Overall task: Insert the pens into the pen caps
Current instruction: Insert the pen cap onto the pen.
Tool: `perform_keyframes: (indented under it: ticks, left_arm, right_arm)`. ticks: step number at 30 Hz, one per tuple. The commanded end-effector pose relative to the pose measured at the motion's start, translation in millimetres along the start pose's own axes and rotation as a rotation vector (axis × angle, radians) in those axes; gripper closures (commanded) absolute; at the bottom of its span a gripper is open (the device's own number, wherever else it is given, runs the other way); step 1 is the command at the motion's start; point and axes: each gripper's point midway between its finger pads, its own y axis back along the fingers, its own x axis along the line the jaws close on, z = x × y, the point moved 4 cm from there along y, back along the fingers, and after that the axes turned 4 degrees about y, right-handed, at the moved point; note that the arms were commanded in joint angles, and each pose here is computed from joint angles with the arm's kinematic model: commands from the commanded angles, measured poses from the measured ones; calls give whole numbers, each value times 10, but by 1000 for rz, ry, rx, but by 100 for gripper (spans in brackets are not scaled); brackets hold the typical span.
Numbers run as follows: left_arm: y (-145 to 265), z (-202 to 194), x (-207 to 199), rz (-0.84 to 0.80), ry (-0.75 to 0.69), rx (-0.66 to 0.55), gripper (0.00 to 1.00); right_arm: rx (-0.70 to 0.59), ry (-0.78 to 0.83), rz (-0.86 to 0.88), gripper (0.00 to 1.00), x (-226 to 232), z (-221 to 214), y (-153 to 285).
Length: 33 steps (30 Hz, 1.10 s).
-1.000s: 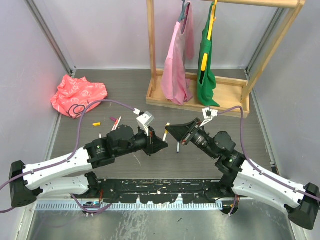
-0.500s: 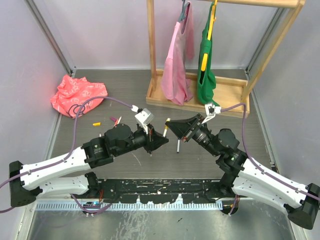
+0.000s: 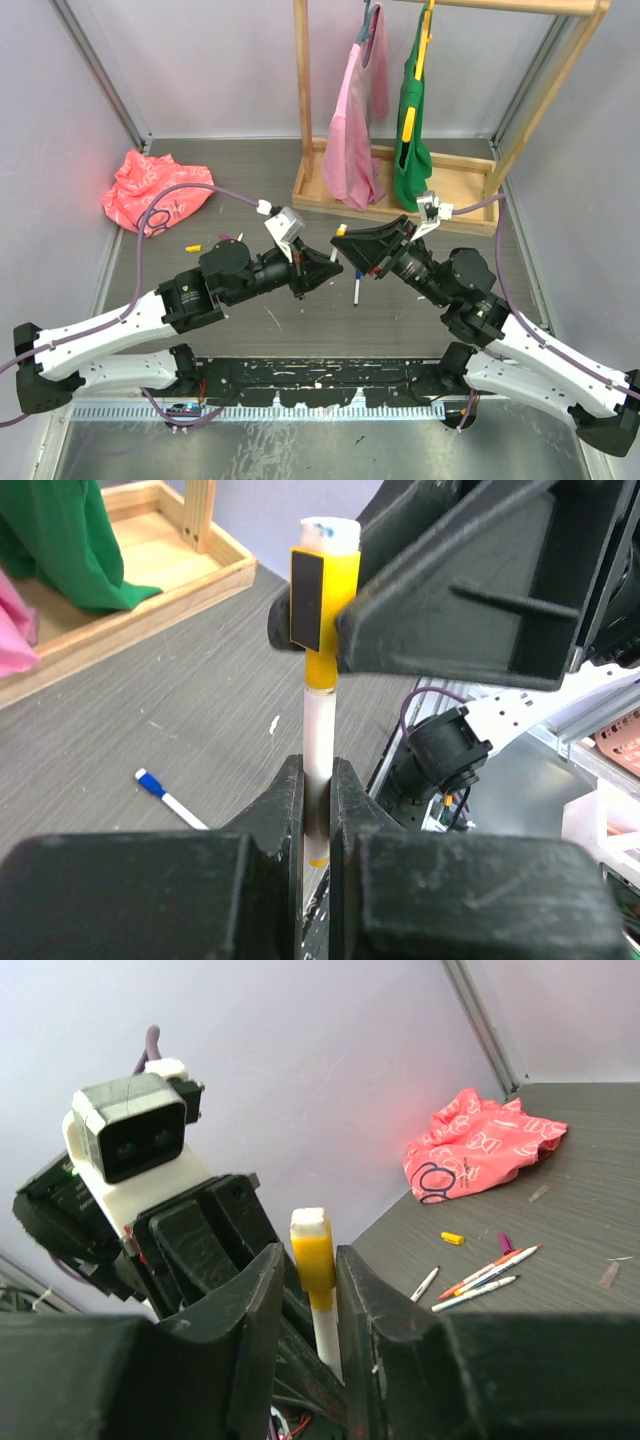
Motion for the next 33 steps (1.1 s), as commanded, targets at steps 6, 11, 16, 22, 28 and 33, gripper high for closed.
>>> perform_keyframes:
  ticks: [6,11,16,22,28,33]
  left_arm:
    - [93,452,-189,-79,-33,-160,100]
    - [112,433,-212,-99,-28,-155,100]
    - [110,405,-259,-134,-20,-139,100]
    - [94,363,-283,-154,-16,-119,100]
    - [80,327,-272,-154,-13,-106,100]
    - [62,313,-267,-151,-14,-98,100]
  right_arm:
    - [-1,87,85,54,287,263,65]
    - [-22,113,49,44,292,383,76]
    - [-43,130,8,38,263,465,43]
    - [-46,143,-5,36,270,511,-48]
    - [-36,141,7,39,289,498,-109]
    - [-16,131,13,51,279,438,-126]
